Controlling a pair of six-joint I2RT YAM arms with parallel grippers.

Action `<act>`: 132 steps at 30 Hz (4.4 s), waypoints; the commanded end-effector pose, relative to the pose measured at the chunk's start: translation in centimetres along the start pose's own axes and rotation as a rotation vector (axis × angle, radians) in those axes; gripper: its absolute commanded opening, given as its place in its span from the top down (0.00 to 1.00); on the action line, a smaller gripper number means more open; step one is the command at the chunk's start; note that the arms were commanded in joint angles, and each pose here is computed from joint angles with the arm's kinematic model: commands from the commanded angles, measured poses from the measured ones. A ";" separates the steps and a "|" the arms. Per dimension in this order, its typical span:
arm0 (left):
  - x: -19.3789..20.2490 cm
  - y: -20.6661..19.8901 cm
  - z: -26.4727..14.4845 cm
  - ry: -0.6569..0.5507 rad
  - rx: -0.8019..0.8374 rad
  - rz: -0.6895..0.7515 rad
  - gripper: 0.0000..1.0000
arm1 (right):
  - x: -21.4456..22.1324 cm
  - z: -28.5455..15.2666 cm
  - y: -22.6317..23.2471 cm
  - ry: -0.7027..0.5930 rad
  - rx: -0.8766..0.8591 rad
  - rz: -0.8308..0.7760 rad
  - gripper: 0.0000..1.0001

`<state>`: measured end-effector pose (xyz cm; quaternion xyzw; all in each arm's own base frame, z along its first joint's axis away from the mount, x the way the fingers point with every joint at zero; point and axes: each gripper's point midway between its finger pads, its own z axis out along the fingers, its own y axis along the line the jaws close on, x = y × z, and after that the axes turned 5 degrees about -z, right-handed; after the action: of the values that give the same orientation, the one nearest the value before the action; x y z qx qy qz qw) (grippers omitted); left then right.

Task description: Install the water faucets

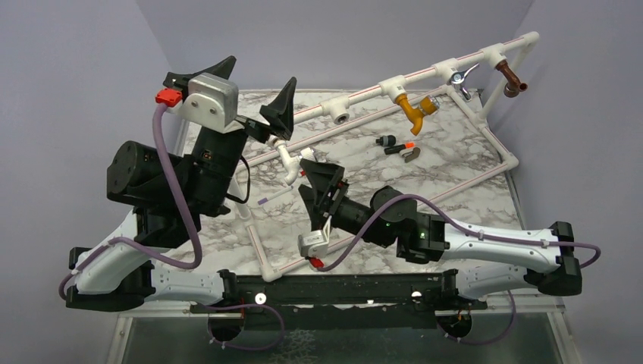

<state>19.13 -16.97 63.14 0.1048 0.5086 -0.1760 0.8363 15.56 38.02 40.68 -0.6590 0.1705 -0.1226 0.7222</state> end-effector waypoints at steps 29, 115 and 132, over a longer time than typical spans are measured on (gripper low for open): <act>1.4 -0.7 0.5 0.052 -0.004 0.091 0.01 | 3.1 4.4 -0.2 0.273 0.074 -0.266 0.64; 1.9 -2.8 0.9 0.096 0.088 0.064 0.01 | 4.4 4.6 -1.1 -0.153 0.950 2.787 0.99; 2.1 -2.9 0.9 0.101 0.078 0.077 0.01 | 4.1 2.9 -0.8 -0.099 0.863 2.616 0.21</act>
<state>19.89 -21.27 60.77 0.1773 0.5438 -0.1554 0.8054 20.69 40.38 40.74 0.2764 0.5834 0.6347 0.4247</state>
